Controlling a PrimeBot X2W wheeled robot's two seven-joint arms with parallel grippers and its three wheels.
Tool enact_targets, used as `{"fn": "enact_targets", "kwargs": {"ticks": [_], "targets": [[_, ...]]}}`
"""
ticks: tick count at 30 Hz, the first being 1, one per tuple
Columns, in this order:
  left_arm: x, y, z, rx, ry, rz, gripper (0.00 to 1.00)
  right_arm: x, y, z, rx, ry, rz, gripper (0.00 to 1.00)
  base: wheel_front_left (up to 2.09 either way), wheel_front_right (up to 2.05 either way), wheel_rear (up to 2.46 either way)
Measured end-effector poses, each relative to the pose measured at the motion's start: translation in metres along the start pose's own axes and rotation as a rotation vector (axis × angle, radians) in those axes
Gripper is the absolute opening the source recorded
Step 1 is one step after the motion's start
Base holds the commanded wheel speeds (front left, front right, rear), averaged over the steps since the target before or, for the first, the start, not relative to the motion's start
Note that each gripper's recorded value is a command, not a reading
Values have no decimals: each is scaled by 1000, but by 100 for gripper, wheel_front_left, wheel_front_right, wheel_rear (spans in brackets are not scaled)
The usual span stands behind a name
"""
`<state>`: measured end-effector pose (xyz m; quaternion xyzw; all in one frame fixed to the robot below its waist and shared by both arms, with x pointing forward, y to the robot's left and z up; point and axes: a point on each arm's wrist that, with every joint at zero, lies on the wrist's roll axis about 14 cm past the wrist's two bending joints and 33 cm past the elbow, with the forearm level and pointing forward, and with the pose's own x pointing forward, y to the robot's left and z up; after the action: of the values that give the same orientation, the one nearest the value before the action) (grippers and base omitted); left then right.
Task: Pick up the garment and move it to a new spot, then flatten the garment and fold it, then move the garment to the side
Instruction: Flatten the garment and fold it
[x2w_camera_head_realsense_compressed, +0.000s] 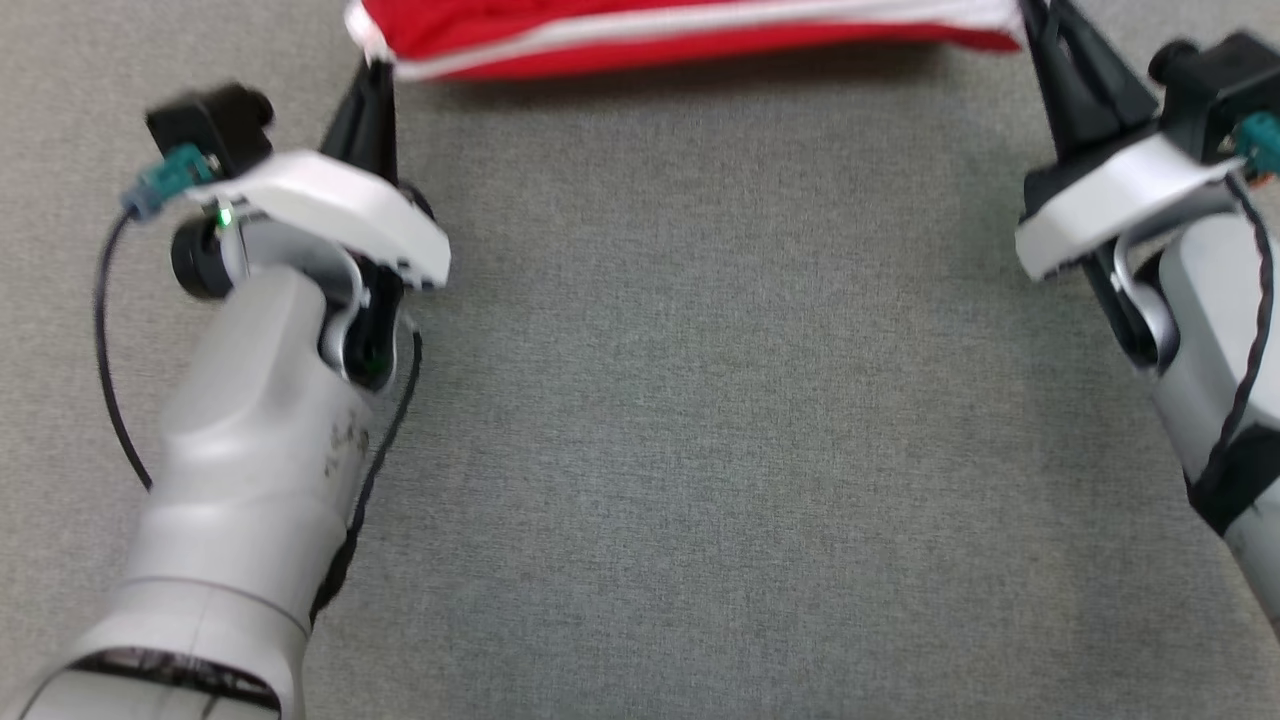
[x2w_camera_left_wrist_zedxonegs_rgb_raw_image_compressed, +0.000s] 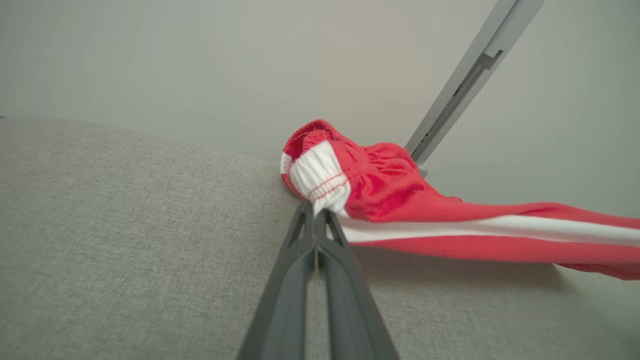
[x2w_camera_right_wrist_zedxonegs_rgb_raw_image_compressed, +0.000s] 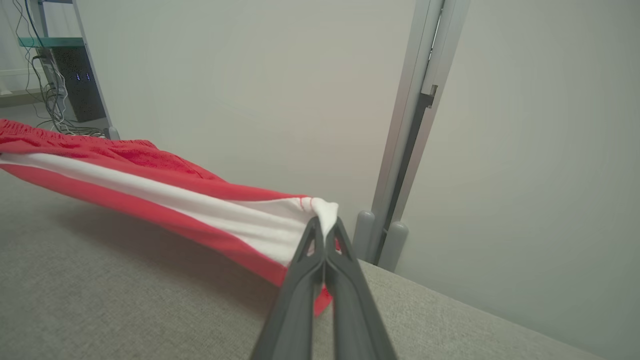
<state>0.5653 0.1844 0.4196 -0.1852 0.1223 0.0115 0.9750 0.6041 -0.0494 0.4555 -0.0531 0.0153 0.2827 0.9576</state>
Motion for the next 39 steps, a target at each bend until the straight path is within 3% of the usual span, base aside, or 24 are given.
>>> {"fn": "enact_targets", "kwargs": {"ticks": [11,21,39], "targets": [[-76,9,-32,158,84,-16,0,-66,13,-29,14,162,-7,0,0,0,0],[-126,-7,-58,316,148,-120,0,-118,22,-44,55,291,-15,0,0,0,0],[-182,-26,-98,391,256,-255,0,-240,14,-73,122,622,12,0,0,0,0]]}}
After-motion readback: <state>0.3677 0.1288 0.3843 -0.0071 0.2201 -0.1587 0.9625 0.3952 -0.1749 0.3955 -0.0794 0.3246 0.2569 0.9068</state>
